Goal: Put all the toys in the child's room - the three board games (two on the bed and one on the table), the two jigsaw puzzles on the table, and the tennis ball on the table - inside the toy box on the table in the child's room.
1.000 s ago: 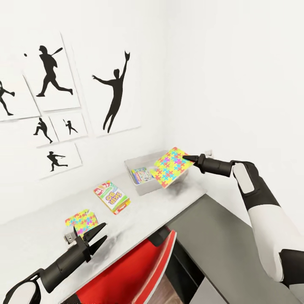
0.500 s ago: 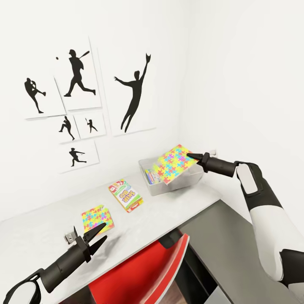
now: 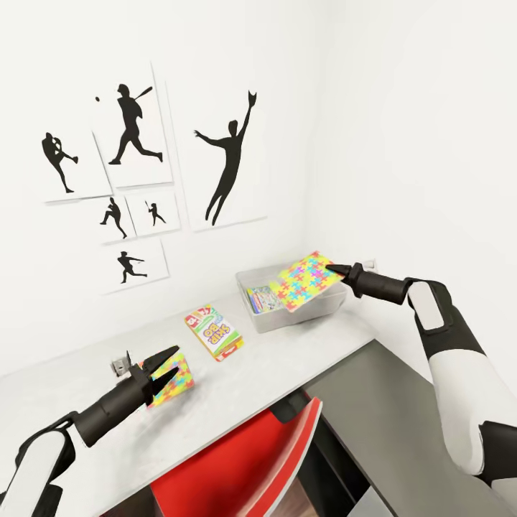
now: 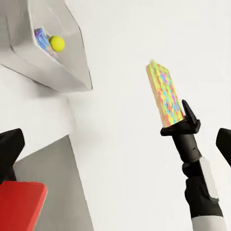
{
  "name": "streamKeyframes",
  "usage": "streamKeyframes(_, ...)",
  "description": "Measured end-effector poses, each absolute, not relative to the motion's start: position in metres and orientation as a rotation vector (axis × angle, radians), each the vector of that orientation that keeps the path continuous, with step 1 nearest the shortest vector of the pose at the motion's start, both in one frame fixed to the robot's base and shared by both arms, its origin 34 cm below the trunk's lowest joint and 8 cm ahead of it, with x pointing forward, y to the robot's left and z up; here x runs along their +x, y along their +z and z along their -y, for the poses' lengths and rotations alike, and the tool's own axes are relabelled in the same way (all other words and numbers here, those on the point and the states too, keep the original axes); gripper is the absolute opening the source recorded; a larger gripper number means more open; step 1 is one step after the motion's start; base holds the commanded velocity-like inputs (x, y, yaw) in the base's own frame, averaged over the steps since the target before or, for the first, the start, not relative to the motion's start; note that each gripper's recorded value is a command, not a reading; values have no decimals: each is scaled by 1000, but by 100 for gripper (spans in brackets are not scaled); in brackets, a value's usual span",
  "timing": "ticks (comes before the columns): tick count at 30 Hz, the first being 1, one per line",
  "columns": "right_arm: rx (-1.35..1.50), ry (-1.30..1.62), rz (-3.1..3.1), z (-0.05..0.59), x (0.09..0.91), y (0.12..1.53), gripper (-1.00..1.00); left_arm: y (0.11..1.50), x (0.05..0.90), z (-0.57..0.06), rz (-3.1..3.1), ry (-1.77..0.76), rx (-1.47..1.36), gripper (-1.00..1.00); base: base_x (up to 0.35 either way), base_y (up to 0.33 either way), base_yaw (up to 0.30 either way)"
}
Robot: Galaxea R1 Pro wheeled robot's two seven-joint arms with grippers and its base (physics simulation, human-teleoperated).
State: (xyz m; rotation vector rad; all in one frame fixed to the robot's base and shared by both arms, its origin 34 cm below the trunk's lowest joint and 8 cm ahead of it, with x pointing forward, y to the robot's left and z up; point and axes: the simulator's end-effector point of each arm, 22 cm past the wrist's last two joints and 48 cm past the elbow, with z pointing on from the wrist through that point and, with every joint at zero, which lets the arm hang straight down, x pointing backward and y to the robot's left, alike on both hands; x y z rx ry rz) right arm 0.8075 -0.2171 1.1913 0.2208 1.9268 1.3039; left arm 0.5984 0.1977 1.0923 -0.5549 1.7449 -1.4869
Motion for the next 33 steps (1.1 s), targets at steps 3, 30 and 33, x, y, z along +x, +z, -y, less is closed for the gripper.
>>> streamKeyframes(3,212,1289,-1915,223,808,1198,-100,1079,610,-219,-1811,-1377,-617,100,0,0,199)
streamKeyframes(30,726,1222,-1871,346,845,1154,-100,1022,611,-246,-2008,-1117,-789,100,0,0,290)
streamKeyframes(33,883,1181,-1829,377,846,1140,-100,1021,611,-241,-2006,-1129,-795,100,0,0,297)
